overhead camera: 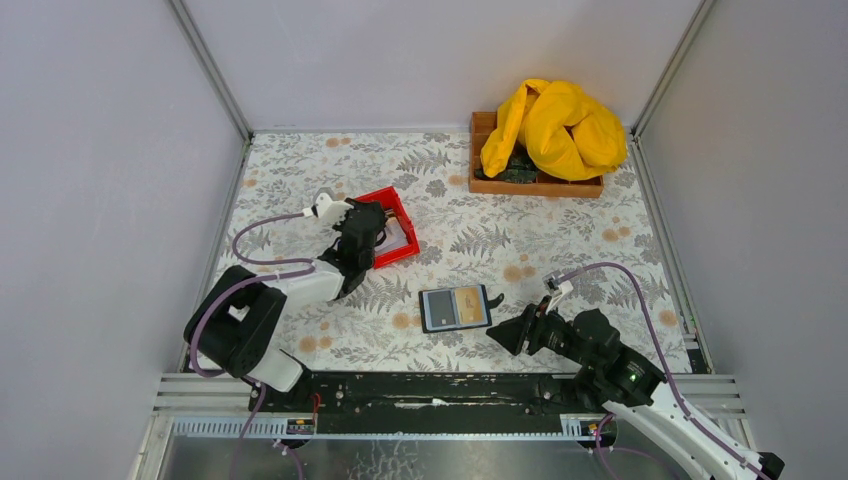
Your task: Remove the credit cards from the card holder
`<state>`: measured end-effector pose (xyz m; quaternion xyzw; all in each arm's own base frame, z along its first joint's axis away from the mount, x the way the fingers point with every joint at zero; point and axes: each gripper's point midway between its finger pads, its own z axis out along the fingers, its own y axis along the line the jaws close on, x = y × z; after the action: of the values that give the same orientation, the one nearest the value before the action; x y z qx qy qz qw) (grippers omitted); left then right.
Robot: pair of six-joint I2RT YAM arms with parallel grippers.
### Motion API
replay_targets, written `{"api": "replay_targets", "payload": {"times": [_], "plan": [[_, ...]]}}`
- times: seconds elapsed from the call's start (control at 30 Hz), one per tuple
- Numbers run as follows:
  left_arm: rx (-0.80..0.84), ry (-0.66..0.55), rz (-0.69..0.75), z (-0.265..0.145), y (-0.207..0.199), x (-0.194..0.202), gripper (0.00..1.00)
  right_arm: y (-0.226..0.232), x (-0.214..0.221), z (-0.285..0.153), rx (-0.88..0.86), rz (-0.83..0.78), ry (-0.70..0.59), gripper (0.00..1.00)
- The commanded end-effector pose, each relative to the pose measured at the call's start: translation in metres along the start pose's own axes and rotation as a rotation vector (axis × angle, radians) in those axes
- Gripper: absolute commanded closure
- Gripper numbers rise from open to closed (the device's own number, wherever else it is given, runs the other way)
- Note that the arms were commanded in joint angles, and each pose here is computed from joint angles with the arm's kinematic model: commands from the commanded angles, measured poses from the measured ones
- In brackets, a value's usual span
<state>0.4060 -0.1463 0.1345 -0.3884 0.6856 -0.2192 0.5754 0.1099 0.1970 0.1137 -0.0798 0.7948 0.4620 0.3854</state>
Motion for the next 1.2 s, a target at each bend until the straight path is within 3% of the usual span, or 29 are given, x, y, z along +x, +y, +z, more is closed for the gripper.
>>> {"api": "replay_targets", "payload": {"times": [0.0,0.33,0.53,0.63,0.77,0.8,1.0,1.03,1.1,1.17], "plan": [[-0.018,-0.046,-0.002,0.004,-0.003,-0.011,0.73,0.009,-0.003,0.0,-0.043,-0.004,-0.007,0.37],[0.01,-0.074,0.047,-0.016,-0.005,-0.033,0.73,0.007,0.0,0.002,-0.043,0.003,-0.005,0.37],[0.138,0.047,0.19,-0.033,-0.028,-0.02,0.73,-0.001,-0.014,0.007,0.02,0.007,-0.06,0.4],[0.073,0.102,0.315,-0.052,-0.017,0.0,0.75,-0.005,-0.02,0.012,0.055,-0.045,-0.062,0.58],[0.172,0.169,0.475,-0.098,-0.025,0.042,0.91,-0.025,-0.022,0.025,0.195,-0.109,0.006,0.98],[0.217,0.202,0.493,-0.108,-0.027,0.055,0.99,-0.033,-0.026,0.028,0.251,-0.109,0.003,1.0],[0.448,0.498,0.355,-0.157,-0.028,0.111,1.0,-0.048,-0.054,0.045,0.357,-0.192,-0.085,1.0],[0.435,0.538,0.334,-0.161,-0.024,0.117,0.98,-0.051,-0.056,0.048,0.374,-0.198,-0.086,1.0],[0.44,0.608,0.298,-0.17,-0.021,0.128,0.83,-0.06,-0.055,0.055,0.412,-0.202,-0.07,1.0],[0.486,0.653,0.24,-0.181,-0.026,0.135,0.58,-0.065,-0.053,0.063,0.411,-0.206,-0.074,1.0]]}}
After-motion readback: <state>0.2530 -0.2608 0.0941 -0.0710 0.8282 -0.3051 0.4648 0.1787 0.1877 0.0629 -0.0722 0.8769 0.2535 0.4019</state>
